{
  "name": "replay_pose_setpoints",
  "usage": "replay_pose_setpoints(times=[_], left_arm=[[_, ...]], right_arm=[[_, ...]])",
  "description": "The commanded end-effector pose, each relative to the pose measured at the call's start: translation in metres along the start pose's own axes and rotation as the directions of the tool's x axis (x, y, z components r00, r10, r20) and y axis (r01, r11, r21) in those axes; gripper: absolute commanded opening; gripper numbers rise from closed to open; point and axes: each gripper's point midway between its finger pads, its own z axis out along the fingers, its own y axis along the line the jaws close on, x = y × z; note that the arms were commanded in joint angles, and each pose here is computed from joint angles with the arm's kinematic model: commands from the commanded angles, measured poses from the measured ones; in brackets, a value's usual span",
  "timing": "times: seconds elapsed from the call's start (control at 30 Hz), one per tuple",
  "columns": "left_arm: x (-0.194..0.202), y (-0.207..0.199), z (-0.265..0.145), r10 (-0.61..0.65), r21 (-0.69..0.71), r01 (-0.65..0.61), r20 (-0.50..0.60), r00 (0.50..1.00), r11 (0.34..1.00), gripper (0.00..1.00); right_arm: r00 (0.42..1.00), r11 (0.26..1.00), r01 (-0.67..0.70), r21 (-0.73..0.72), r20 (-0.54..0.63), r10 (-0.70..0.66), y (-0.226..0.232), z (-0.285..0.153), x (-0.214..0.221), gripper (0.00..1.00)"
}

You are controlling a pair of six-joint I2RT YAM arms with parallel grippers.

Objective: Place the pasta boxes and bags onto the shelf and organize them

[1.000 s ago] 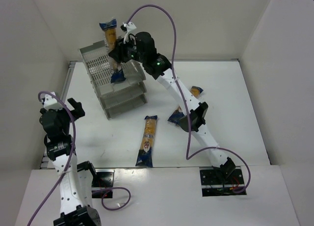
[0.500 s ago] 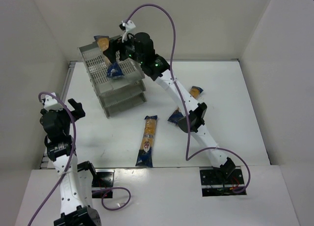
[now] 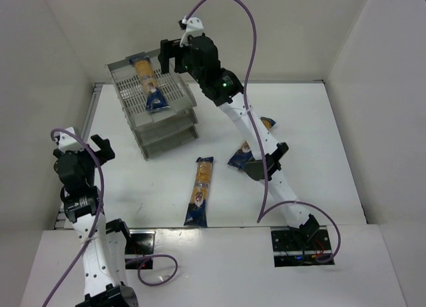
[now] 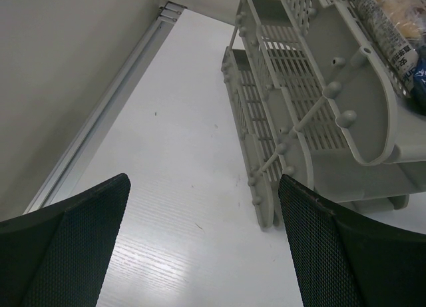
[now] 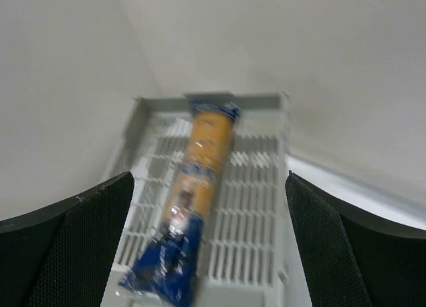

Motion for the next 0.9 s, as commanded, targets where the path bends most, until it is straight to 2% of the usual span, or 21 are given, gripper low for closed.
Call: replay_pose_setpoints(times=[0.0,0.1,0.13,0.2,0.23,0.27,0.3,0.33,0.37,0.4,0.43,0.53,0.57,0.63,0.67,0.7,0.77,0.87], left_arm=[[-0.010,-0.005,-0.001,-0.022,0.013,0.022,0.060,0.998,1.000,0.99],[-0.016,-0.002,-0.004,-0.020,-0.006,0.020,0.084,0.996,1.000,0.99],[-0.016,0.000,-0.004,-0.019,-0.015,0.021,0.086,0.996,1.000,0.99],[-0.021,-0.003,-0.008,-0.015,-0.010,0.017,0.111,0.994,1.000,0.99],[-0.024,-0.004,-0.010,-0.014,-0.008,0.015,0.120,0.993,1.000,0.99],[-0.024,-0.004,-0.010,-0.014,-0.008,0.015,0.120,0.993,1.000,0.99],[-0.029,-0.003,-0.014,-0.011,-0.014,0.013,0.146,0.989,1.000,0.99],[-0.029,-0.003,-0.014,-0.011,-0.014,0.013,0.146,0.989,1.000,0.99],[-0.026,-0.003,-0.016,-0.011,-0.014,0.013,0.147,0.989,1.000,0.99],[-0.029,-0.004,-0.017,-0.009,-0.012,0.012,0.157,0.987,1.000,0.99],[-0.024,-0.003,-0.016,-0.011,-0.014,0.013,0.147,0.989,1.000,0.99],[-0.021,-0.010,-0.015,-0.010,0.019,0.008,0.142,0.990,1.000,0.99],[-0.020,-0.010,-0.015,-0.011,0.019,0.008,0.142,0.990,1.000,0.99],[-0.020,-0.015,-0.015,-0.010,0.040,0.005,0.138,0.990,0.999,0.99],[-0.020,-0.015,-0.015,-0.010,0.040,0.005,0.138,0.990,0.999,0.99],[-0.017,-0.014,-0.015,-0.011,0.038,0.006,0.129,0.992,0.999,0.99],[-0.019,-0.015,-0.016,-0.011,0.038,0.006,0.129,0.992,0.999,0.99],[-0.020,-0.012,-0.016,-0.012,0.029,0.008,0.131,0.991,1.000,0.99]], right_arm=[[0.995,0.962,-0.063,0.265,-0.052,0.080,-0.047,-0.045,-0.017,1.00],[0.993,0.895,-0.030,0.445,-0.089,0.078,-0.090,-0.064,-0.013,1.00],[0.992,0.850,0.003,0.528,-0.110,0.064,-0.111,-0.069,-0.005,1.00],[0.995,0.836,0.002,0.549,-0.086,0.054,-0.118,-0.095,-0.035,1.00],[0.984,0.823,0.064,0.564,-0.171,0.041,-0.124,-0.097,-0.009,1.00],[0.977,0.830,0.089,0.551,-0.209,0.034,-0.124,-0.106,-0.004,1.00],[0.983,0.846,0.091,0.526,-0.182,0.008,-0.116,-0.139,-0.036,1.00],[0.940,0.846,0.204,0.493,-0.341,-0.029,-0.120,-0.144,0.030,1.00],[0.911,0.886,0.235,0.399,-0.409,-0.057,-0.109,-0.160,0.053,1.00],[0.908,0.911,0.236,0.339,-0.411,-0.082,-0.103,-0.199,0.044,1.00],[0.814,0.915,0.286,0.284,-0.577,-0.076,-0.111,-0.226,0.121,1.00],[0.697,0.914,0.325,0.244,-0.715,-0.057,-0.125,-0.288,0.198,1.00],[0.692,0.901,0.343,0.267,-0.720,-0.050,-0.135,-0.294,0.206,1.00],[0.711,0.917,0.270,0.294,-0.703,0.017,-0.144,-0.286,0.218,1.00],[0.727,0.907,0.204,0.368,-0.678,0.112,-0.165,-0.282,0.220,1.00],[0.745,0.927,0.102,0.360,-0.645,0.169,-0.163,-0.268,0.219,1.00],[0.727,0.883,-0.009,0.469,-0.604,0.328,-0.191,-0.262,0.234,1.00],[0.694,0.858,-0.061,0.510,-0.596,0.403,-0.203,-0.250,0.259,1.00]])
